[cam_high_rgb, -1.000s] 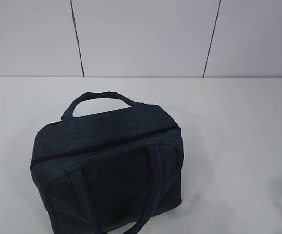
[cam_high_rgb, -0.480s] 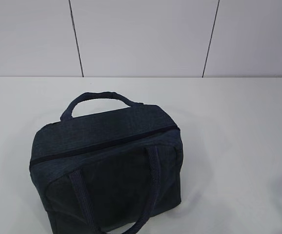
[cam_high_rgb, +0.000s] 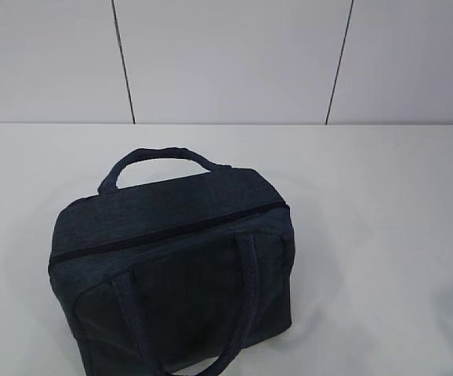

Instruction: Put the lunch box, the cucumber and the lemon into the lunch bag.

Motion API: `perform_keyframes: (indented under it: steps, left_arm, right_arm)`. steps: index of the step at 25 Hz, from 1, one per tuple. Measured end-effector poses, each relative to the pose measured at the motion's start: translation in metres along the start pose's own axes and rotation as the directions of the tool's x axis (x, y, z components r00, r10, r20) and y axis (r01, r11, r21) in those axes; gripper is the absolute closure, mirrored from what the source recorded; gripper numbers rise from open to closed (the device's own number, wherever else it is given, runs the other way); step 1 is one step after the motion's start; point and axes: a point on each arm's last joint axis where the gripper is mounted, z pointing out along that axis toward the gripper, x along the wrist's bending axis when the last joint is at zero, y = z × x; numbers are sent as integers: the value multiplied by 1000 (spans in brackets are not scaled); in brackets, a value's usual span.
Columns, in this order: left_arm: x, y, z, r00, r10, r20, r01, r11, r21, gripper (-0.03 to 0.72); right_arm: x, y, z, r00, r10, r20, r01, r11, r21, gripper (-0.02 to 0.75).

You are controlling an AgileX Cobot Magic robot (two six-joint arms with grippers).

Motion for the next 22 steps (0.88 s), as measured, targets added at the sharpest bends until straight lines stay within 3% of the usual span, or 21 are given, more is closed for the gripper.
perform_keyframes:
  steps: [22]
  left_arm:
    - [0, 0, 0, 1000, 0, 0, 0, 1000, 0, 454]
  right_arm:
    - [0, 0, 0, 1000, -1, 2, 1, 1000, 0, 330]
